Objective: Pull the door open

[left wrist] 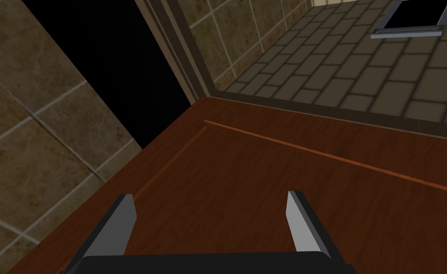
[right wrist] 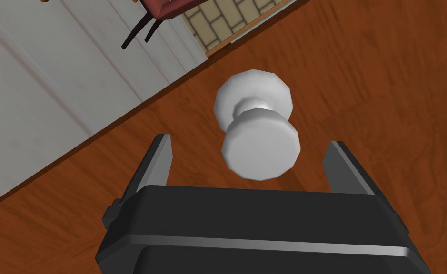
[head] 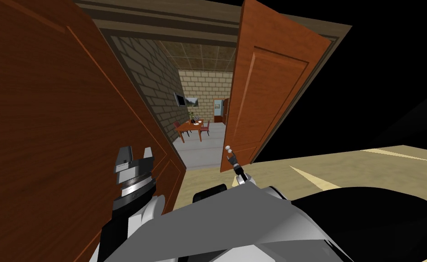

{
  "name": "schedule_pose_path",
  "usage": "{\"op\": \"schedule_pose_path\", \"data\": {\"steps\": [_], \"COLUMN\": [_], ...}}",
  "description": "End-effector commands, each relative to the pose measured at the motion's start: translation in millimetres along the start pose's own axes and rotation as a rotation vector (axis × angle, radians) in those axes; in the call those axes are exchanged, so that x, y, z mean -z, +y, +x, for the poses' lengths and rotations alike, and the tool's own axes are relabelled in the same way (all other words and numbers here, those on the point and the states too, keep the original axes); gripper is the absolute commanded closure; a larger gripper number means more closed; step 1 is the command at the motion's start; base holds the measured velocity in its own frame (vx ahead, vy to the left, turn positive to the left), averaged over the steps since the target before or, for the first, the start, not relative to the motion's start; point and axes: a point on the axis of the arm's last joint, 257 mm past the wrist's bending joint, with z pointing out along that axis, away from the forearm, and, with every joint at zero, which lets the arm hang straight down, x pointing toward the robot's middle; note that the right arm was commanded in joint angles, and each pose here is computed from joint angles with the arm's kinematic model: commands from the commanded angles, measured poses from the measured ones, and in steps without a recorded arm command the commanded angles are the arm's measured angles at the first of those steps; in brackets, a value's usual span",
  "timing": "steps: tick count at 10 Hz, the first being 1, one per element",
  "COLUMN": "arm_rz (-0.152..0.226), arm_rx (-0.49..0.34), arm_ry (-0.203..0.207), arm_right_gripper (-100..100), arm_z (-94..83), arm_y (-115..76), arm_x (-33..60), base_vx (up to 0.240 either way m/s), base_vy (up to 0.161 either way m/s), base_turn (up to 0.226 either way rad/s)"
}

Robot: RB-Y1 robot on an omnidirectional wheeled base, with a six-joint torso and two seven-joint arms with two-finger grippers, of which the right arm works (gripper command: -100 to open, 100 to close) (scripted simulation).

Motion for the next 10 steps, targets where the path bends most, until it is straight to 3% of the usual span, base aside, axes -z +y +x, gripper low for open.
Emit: {"op": "schedule_pose_path", "data": {"steps": [1,10], "arm_rz": [-0.001,-0.018], "arm_rx": [-0.043,-0.339], "arm_ry": [-0.003,-0.031], "arm_right_gripper": [-100,-100], "arm_z": [0.4,5.0], "arm_y": [-0.4,-3.3], "arm_x": [-1.8,-18.5], "base_vx": [-0.061,-0.062], "base_vy": [-0.020,-0.030], "base_turn": [0.017,0.030]}}
